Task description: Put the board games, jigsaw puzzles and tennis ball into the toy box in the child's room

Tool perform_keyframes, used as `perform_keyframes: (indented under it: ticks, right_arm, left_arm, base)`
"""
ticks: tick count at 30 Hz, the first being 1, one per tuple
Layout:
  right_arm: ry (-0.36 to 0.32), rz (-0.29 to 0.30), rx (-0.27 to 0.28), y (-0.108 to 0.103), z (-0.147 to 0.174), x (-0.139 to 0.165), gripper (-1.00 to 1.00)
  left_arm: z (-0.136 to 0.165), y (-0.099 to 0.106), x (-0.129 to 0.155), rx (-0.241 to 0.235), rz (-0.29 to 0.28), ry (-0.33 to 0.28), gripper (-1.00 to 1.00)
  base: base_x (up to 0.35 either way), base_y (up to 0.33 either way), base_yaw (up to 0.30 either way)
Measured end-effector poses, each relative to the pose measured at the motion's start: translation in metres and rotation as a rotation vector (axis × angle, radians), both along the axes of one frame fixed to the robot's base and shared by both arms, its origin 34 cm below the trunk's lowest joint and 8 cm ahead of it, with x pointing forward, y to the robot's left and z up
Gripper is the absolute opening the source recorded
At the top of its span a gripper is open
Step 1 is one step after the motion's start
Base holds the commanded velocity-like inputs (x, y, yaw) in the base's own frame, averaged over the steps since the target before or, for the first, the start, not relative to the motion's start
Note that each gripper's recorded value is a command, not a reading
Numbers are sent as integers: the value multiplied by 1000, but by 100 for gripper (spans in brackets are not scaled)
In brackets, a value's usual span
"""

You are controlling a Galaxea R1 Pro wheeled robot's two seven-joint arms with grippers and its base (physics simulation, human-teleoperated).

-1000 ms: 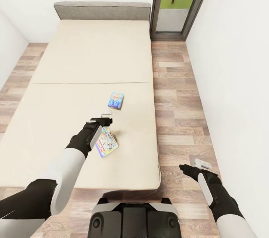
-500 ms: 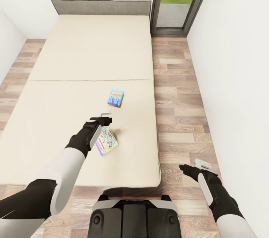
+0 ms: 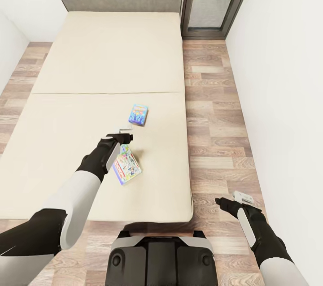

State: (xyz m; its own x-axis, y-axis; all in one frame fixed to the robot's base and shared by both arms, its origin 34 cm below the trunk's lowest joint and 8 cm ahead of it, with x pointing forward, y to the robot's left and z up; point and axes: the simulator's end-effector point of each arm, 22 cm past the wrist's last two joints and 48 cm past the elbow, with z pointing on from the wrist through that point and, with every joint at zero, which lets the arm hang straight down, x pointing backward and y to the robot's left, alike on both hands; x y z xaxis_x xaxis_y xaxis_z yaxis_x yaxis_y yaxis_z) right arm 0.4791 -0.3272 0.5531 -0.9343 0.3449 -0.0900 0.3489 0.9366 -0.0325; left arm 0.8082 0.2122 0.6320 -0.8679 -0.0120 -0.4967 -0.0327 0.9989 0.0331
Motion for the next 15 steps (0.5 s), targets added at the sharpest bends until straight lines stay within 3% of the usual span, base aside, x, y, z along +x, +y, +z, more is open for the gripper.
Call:
perform_keyframes:
  ticks: [15]
  right_arm:
    - [25,0,0,0,-9,-11,100]
  left_arm:
    - [-8,3,6,3,-1,18,100]
  base:
    - [0,0,0]
